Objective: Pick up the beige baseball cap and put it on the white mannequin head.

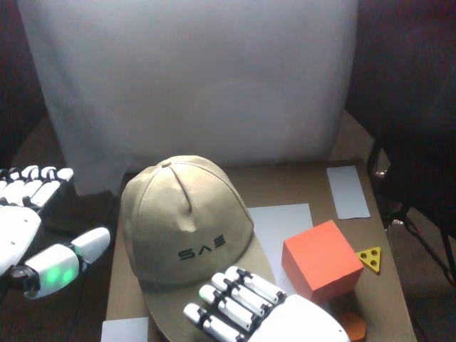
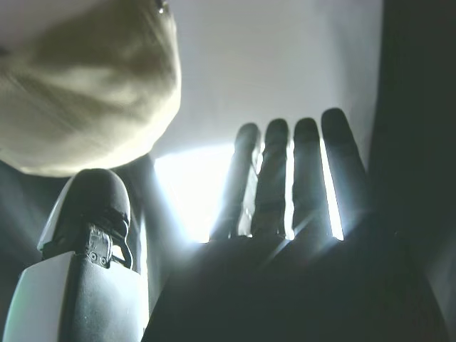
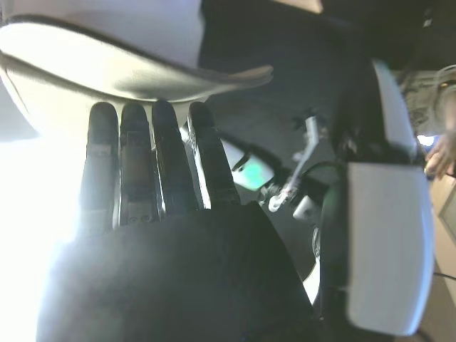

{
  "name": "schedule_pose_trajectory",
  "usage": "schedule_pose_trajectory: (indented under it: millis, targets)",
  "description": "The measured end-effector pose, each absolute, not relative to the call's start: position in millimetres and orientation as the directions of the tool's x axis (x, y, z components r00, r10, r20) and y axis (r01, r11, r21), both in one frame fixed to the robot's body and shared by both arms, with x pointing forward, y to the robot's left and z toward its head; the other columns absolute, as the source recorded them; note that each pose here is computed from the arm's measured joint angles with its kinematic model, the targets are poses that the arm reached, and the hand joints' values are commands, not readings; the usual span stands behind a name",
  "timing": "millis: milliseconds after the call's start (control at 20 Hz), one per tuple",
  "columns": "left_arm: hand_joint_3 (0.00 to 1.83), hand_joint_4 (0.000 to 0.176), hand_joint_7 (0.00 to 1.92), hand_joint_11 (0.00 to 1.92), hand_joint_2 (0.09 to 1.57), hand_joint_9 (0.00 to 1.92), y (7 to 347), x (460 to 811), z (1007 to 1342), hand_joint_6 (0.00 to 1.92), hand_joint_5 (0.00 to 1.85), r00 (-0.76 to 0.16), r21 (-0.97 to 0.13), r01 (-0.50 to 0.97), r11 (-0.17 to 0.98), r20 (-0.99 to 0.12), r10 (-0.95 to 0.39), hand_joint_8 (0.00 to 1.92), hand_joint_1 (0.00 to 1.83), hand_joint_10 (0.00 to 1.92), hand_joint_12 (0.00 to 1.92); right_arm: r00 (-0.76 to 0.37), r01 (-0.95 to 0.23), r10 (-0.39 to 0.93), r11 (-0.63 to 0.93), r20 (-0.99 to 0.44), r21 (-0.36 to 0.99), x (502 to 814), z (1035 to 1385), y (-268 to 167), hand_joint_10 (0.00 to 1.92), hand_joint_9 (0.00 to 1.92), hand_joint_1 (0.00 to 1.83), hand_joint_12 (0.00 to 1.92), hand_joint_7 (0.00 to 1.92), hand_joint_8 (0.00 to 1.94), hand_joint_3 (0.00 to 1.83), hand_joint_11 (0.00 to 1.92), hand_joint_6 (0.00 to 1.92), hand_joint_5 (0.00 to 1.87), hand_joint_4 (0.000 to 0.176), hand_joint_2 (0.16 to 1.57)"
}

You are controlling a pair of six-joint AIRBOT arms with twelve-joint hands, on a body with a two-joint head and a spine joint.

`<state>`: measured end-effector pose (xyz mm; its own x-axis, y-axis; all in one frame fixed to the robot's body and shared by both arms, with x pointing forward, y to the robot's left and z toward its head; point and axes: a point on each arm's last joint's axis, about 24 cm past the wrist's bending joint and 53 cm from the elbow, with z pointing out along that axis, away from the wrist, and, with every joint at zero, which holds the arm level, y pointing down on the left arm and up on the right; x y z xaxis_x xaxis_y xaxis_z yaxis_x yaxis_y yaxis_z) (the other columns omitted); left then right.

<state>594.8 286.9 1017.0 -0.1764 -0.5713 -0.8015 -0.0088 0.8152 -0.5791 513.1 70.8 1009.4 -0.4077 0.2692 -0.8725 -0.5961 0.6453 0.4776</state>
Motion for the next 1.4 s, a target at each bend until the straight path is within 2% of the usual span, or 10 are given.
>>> schedule_pose_trajectory:
  millis: [650, 750, 850, 950, 1000, 1050, 1150, 1300, 1350, 1400]
  targets:
    - [0.00, 0.000, 0.13, 0.00, 1.17, 0.07, 277, 620, 1048, 0.01, 0.12, -0.121, -0.569, 0.021, 0.822, -0.818, -0.563, 0.01, 0.00, 0.01, 0.28, -0.580, -0.333, 0.332, 0.737, -0.744, 0.588, 561, 1072, -13, 0.00, 0.00, 0.06, 0.15, 0.00, 0.00, 0.00, 0.00, 0.00, 0.04, 0.068, 0.89]
    - [0.00, 0.000, 0.16, 0.00, 1.17, 0.10, 277, 628, 1064, 0.01, 0.17, -0.091, -0.567, 0.014, 0.823, -0.821, -0.564, 0.01, 0.00, 0.01, 0.34, -0.580, -0.295, 0.335, 0.764, -0.743, 0.574, 575, 1087, -16, 0.01, 0.10, 0.19, 0.63, 0.10, 0.01, 0.00, 0.00, 0.00, 0.06, 0.069, 0.90]
    - [0.00, 0.000, 0.34, 0.08, 1.18, 0.33, 272, 634, 1084, 0.00, 0.34, -0.063, -0.565, 0.007, 0.825, -0.823, -0.564, 0.00, 0.00, 0.01, 0.77, -0.575, -0.292, 0.322, 0.778, -0.752, 0.556, 581, 1095, -12, 0.11, 0.54, 0.39, 1.23, 0.49, 0.04, 0.01, 0.17, 0.02, 0.31, 0.023, 0.95]
    - [0.00, 0.000, 0.71, 0.33, 1.19, 0.71, 271, 637, 1104, 0.02, 0.66, -0.036, -0.565, -0.026, 0.825, -0.824, -0.565, 0.04, 0.01, 0.09, 0.93, -0.589, -0.293, 0.324, 0.768, -0.741, 0.569, 578, 1093, -2, 1.10, 0.73, 0.63, 1.58, 0.87, 0.40, 0.01, 0.62, 0.14, 0.83, 0.000, 1.01]
    - [0.00, 0.000, 0.90, 0.55, 1.19, 0.86, 269, 637, 1113, 0.06, 0.91, -0.026, -0.563, -0.042, 0.825, -0.825, -0.564, 0.21, 0.07, 0.32, 0.98, -0.598, -0.293, 0.322, 0.765, -0.734, 0.574, 576, 1089, 2, 1.66, 0.85, 0.71, 1.85, 0.88, 1.06, 0.01, 0.89, 0.71, 0.89, 0.000, 1.05]
    - [0.01, 0.000, 0.92, 0.67, 1.17, 0.82, 265, 634, 1122, 0.17, 1.02, -0.026, -0.550, -0.058, 0.833, -0.833, -0.552, 0.59, 0.20, 0.84, 1.11, -0.608, -0.293, 0.316, 0.763, -0.728, 0.576, 574, 1083, 8, 1.87, 1.02, 0.75, 1.91, 0.89, 1.49, 0.00, 1.17, 1.19, 0.87, 0.000, 1.07]
    - [0.01, 0.000, 0.82, 0.93, 1.17, 0.86, 265, 619, 1132, 1.70, 0.71, -0.052, -0.513, -0.118, 0.850, -0.852, -0.521, 1.73, 0.52, 1.79, 1.83, -0.599, -0.300, 0.307, 0.770, -0.739, 0.563, 578, 1073, 16, 1.92, 1.31, 0.84, 1.92, 1.00, 1.92, 0.00, 1.55, 1.88, 0.81, 0.000, 1.10]
    - [0.00, 0.000, 0.97, 1.11, 1.20, 1.03, 272, 597, 1122, 1.92, 0.95, -0.094, -0.521, -0.207, 0.828, -0.832, -0.547, 1.92, 0.69, 1.92, 1.92, -0.572, -0.322, 0.297, 0.776, -0.764, 0.542, 579, 1075, 17, 1.92, 1.58, 0.76, 1.92, 1.36, 1.94, 0.01, 1.83, 1.92, 1.11, 0.000, 1.20]
    - [0.01, 0.000, 1.10, 1.20, 1.24, 1.14, 268, 587, 1124, 1.92, 1.07, -0.096, -0.520, -0.206, 0.829, -0.832, -0.546, 1.92, 0.66, 1.92, 1.92, -0.569, -0.324, 0.293, 0.779, -0.768, 0.537, 579, 1073, 16, 1.92, 1.71, 0.68, 1.92, 1.51, 1.94, 0.00, 1.90, 1.92, 1.28, 0.028, 1.27]
    - [0.01, 0.000, 1.18, 1.27, 1.25, 1.22, 265, 581, 1126, 1.92, 1.13, -0.091, -0.532, -0.211, 0.820, -0.824, -0.559, 1.92, 0.59, 1.92, 1.92, -0.569, -0.322, 0.289, 0.783, -0.770, 0.532, 578, 1070, 15, 1.92, 1.75, 0.64, 1.92, 1.57, 1.94, 0.00, 1.92, 1.92, 1.36, 0.146, 1.32]
